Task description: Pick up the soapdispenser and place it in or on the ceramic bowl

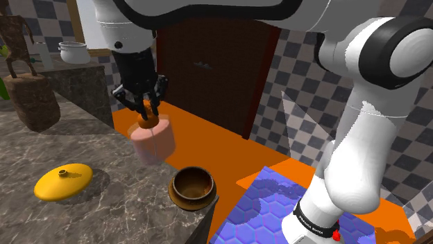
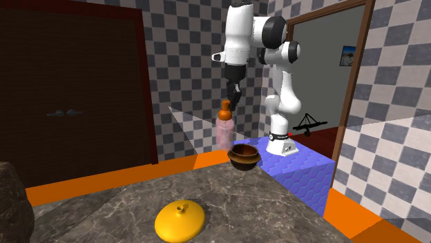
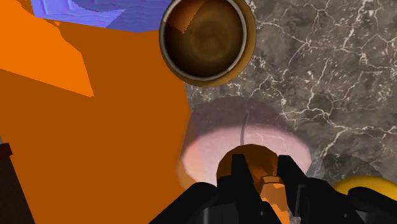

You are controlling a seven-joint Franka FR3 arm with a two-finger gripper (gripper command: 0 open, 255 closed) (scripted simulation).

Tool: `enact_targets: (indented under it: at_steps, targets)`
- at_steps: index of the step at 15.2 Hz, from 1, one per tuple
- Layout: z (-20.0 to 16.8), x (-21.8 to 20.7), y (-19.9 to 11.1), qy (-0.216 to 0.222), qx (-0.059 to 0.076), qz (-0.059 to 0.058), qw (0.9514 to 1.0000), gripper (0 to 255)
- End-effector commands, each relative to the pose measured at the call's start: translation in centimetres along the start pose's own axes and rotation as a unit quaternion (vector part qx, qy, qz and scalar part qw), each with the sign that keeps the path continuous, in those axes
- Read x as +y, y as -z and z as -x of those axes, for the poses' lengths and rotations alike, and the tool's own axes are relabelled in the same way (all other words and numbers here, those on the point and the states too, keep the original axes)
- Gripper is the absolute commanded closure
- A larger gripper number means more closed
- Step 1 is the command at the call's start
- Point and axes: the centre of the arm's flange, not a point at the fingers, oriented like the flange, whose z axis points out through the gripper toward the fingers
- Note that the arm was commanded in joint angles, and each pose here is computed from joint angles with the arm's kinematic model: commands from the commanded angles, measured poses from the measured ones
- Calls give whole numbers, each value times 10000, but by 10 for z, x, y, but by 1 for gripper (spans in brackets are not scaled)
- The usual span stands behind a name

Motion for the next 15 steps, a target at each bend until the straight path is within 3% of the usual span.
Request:
enact_targets:
  at_steps: [1,11,15]
  targets:
    - [18,15,8,0,2,-1,10000,255]
    - [116,102,46,0,2,-1,10000,255]
    - [116,98,26,0,2,-1,10000,255]
